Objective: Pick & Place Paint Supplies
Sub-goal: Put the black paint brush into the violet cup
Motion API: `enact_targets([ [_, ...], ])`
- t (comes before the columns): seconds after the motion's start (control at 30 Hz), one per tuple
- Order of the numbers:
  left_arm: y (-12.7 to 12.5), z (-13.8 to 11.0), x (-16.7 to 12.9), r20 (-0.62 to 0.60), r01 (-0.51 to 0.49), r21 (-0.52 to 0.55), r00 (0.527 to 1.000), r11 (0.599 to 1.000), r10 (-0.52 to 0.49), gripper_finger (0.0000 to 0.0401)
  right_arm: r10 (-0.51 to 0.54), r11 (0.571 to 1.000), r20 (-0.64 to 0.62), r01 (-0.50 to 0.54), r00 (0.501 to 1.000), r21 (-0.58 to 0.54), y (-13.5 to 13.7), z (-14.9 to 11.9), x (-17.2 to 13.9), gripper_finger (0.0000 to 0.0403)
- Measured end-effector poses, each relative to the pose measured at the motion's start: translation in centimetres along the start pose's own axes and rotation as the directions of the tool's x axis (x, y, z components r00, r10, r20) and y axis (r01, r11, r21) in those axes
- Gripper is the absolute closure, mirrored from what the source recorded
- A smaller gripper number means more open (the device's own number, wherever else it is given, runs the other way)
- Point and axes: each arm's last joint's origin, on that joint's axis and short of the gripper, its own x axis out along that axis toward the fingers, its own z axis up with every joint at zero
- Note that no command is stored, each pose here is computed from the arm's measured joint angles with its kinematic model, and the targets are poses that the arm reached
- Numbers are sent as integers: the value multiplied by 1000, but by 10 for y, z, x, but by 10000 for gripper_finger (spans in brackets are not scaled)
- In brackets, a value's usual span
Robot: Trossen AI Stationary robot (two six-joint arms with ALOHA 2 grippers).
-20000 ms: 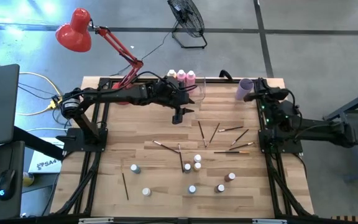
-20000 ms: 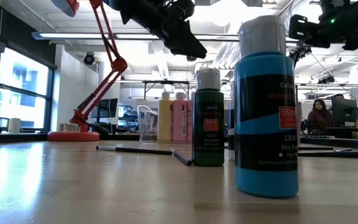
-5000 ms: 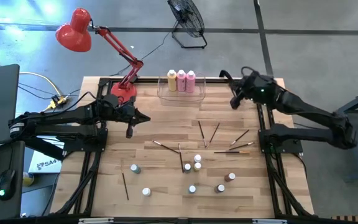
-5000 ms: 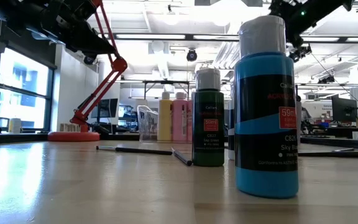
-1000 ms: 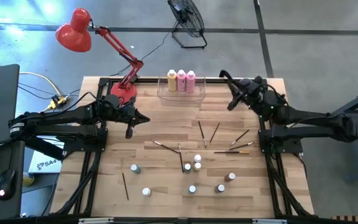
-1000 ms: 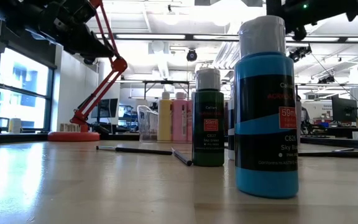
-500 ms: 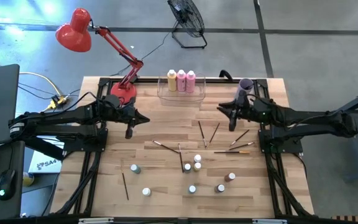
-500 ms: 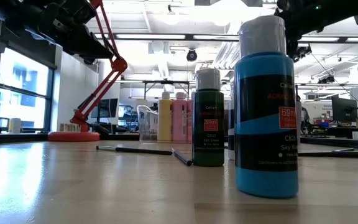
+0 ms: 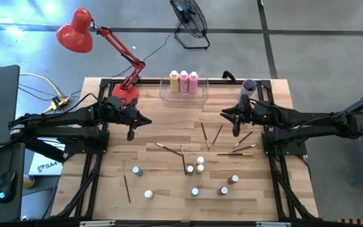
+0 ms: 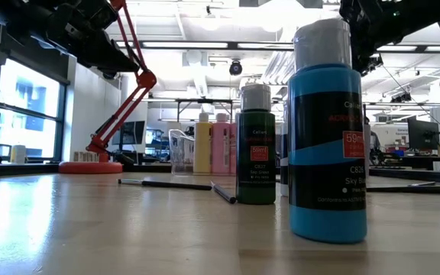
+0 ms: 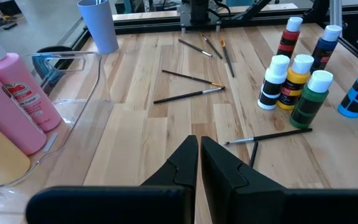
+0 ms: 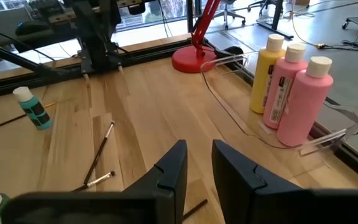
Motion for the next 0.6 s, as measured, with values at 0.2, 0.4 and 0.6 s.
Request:
enact_targets([
  [0.2, 0, 0, 0, 0, 0, 0, 1000, 1000, 0, 384, -3, 1000, -2, 3, 1000, 0, 0, 0, 0, 337],
  [0.4, 0, 0, 0, 0, 0, 0, 1000, 1000, 0, 384, -3, 1000, -2, 3, 1000, 0, 0, 0, 0, 337],
  [0.6, 0, 0, 0, 0, 0, 0, 1000, 1000, 0, 384, -4, 1000, -10, 4, 1000, -2, 0, -1, 0, 337],
])
